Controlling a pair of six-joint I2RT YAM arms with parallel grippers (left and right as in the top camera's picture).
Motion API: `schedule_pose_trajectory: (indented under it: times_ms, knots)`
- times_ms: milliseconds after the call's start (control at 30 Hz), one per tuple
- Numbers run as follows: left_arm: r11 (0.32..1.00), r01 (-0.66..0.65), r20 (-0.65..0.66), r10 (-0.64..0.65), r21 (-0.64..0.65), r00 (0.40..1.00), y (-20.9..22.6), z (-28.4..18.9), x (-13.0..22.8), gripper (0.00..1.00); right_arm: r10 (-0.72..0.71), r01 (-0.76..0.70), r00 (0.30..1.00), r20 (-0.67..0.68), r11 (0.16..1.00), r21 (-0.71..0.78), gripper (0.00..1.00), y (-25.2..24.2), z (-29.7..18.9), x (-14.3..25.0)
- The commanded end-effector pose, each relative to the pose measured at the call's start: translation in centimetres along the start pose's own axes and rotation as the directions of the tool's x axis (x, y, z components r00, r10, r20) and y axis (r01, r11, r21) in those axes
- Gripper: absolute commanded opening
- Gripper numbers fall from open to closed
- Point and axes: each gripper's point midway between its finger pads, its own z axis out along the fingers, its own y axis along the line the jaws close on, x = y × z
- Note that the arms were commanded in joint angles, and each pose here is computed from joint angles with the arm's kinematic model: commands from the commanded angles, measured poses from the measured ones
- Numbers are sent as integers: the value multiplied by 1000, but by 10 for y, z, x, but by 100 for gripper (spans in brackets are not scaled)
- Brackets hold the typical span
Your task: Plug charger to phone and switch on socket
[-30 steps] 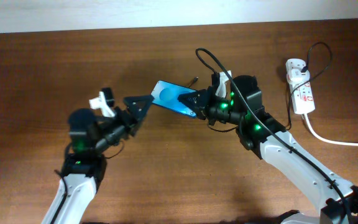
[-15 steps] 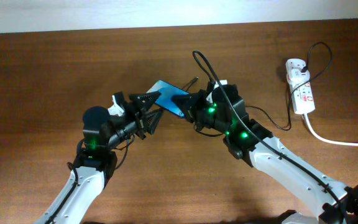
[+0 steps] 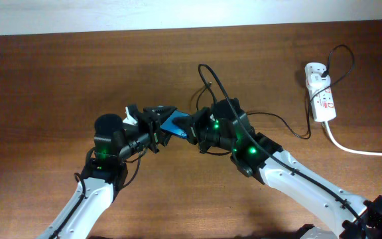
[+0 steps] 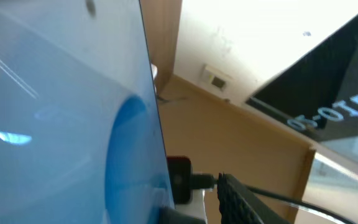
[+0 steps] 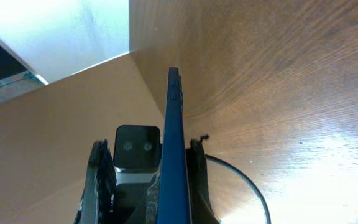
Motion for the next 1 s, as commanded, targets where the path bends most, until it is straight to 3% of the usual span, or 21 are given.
schedule_pose_trajectory:
  times_ms: [0,100,267,533,667,833,967]
  knots:
    - [999,19,45,-18,-42,999,11,-1,-9,49,-15,14,999,-52,1000,-16,4,6,-2,9]
    - [999,21,62,-19,-38,998,11,-1,-13,46,-15,14,998,-69,1000,-15,4,6,-2,12]
    - [999,5,66,-2,-37,998,10,-2,-15,22,-31,29,995,-93,999,-17,4,7,-5,11]
    - [1000,-11,49,12,-19,999,5,-2,-12,17,-47,46,997,-57,999,-20,4,7,-7,-2]
    - [1000,-27,17,27,-3,999,0,-2,-6,3,-95,94,994,-47,995,-21,4,7,-7,-4]
    - [1000,-28,3,28,-5,1000,1,-2,-3,0,-67,68,997,-31,997,39,20,-7,-7,-8]
    - [997,-75,18,75,-12,997,2,-2,-6,0,-59,60,998,-29,996,58,37,-12,-7,-8]
